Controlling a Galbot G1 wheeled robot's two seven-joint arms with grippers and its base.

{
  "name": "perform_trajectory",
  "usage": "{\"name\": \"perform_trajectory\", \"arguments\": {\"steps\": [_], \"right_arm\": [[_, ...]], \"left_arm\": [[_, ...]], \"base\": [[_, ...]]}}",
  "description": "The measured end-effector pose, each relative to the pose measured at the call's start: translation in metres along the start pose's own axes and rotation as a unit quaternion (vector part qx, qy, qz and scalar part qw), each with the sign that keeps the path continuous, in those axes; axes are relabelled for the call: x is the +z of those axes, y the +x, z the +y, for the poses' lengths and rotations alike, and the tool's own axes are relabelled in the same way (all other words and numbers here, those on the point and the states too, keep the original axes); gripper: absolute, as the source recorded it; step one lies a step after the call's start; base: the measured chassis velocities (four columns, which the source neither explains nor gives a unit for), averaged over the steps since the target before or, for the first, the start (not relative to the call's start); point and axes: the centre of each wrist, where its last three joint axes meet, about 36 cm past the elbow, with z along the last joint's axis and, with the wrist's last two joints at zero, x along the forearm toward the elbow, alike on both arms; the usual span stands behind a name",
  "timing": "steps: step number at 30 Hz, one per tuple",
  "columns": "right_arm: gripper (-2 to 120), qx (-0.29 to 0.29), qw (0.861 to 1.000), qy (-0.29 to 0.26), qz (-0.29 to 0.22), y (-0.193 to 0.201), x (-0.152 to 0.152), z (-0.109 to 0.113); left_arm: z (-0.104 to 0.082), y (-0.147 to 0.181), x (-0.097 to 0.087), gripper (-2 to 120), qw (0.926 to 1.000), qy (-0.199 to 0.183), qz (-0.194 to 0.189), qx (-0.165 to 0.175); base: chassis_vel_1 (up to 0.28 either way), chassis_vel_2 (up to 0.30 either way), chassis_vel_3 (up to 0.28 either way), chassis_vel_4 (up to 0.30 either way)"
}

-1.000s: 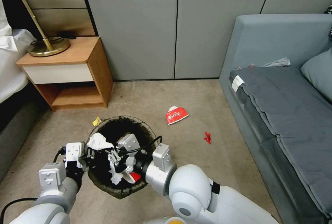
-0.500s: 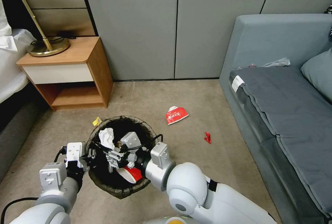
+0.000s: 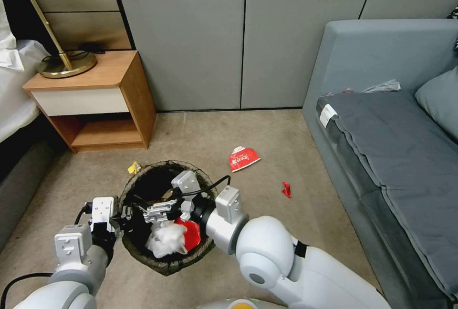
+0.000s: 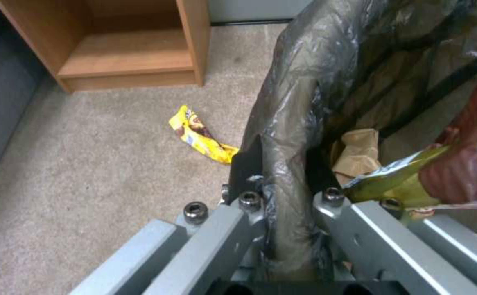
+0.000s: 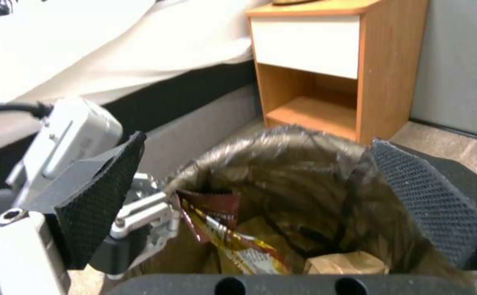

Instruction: Pick up the trash bin, then pick up the garbage from the floor and place it into the trash bin.

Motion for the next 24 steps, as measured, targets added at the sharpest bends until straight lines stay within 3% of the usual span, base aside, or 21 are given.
{"name": "perform_trajectory", "arguments": {"steps": [15, 24], "right_arm": [[100, 0.021, 0.999, -0.001, -0.041, 0.047, -0.026, -0.022], [100, 0.120, 0.987, 0.049, -0.098, 0.094, -0.020, -0.054]], "left_arm": [[0.000, 0.000, -0.001, 1, 1.0000, 0.000, -0.003, 0.000], [0.000, -0.001, -0.002, 1, 1.0000, 0.001, -0.005, 0.000]], "base": [[0.000, 0.000, 0.000, 0.000], [0.000, 0.000, 0.000, 0.000]]}}
